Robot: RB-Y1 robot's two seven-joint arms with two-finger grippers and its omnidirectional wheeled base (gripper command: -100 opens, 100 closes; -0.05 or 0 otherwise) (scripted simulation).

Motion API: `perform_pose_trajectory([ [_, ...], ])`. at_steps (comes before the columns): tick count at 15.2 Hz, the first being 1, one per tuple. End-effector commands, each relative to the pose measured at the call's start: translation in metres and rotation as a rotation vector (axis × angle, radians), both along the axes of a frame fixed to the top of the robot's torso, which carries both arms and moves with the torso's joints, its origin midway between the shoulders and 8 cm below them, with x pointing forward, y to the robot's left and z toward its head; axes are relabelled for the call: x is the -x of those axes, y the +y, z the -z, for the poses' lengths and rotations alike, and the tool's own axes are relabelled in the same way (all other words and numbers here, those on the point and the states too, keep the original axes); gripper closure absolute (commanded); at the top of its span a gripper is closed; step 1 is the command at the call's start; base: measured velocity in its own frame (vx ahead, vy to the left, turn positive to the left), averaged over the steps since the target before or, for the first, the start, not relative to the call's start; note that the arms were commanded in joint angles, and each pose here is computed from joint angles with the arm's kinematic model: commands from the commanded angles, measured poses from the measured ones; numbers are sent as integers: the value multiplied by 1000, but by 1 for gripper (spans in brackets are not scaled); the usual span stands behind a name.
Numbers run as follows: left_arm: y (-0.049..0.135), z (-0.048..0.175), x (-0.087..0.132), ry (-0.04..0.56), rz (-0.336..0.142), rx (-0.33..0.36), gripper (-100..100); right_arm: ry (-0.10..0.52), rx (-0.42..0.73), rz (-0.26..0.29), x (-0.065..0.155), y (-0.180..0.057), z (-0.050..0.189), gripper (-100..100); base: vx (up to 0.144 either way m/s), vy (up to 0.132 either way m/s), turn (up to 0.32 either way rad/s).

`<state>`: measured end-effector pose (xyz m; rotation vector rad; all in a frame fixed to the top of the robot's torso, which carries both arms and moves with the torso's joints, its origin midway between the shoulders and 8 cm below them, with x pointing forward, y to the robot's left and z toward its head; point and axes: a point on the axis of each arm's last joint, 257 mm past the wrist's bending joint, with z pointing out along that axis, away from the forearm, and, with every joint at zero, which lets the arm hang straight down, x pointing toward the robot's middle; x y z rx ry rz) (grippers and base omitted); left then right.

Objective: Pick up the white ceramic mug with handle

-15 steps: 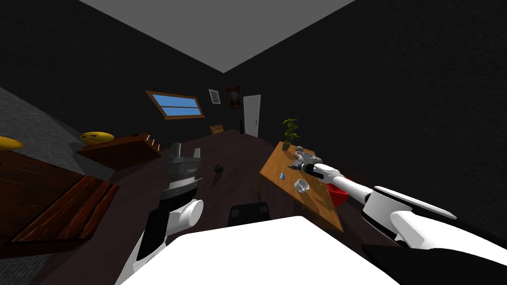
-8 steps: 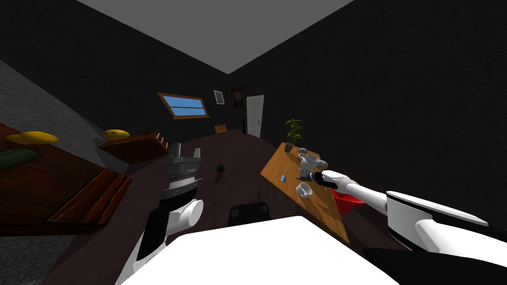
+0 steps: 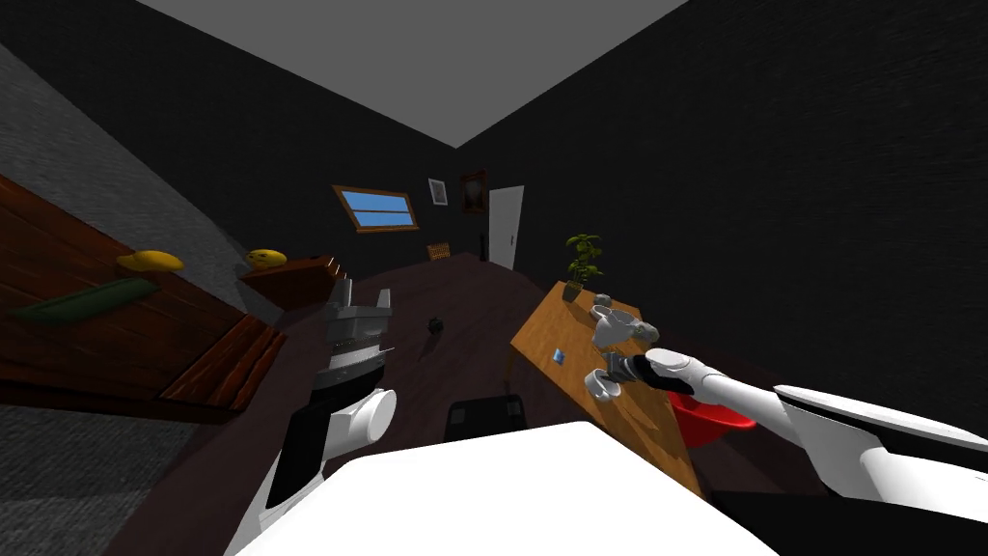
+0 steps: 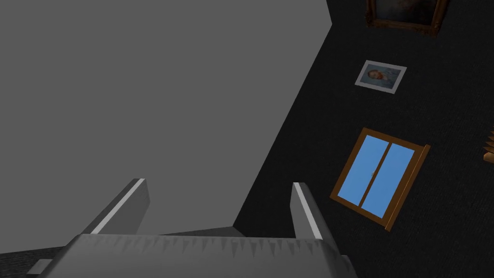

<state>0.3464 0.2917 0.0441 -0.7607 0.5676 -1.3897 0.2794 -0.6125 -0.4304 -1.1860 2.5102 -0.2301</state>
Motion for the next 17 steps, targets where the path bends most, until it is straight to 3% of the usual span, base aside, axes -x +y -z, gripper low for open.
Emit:
perform_pose_trajectory([
  [1,0,0,0,0,0,0,0,65,24,-20,29,-9,8,-100,51,4,120],
  [3,0,0,0,0,0,0,0,146,48,-47,66,-18,18,-100,85,21,177],
  [4,0,0,0,0,0,0,0,146,48,-47,66,-18,18,-100,93,18,102],
  [7,0,0,0,0,0,0,0,254,74,-85,114,-28,27,-100,87,11,154],
  [9,0,0,0,0,0,0,0,254,74,-85,114,-28,27,-100,84,17,77],
  [10,0,0,0,0,0,0,0,313,84,-106,142,-33,31,-100,78,22,122],
  [12,0,0,0,0,0,0,0,363,91,-124,165,-36,34,-100,102,24,193],
  [16,0,0,0,0,0,0,0,437,97,-150,199,-40,38,-100,92,9,116],
  [17,0,0,0,0,0,0,0,413,97,-141,186,-40,35,-100,48,9,47],
])
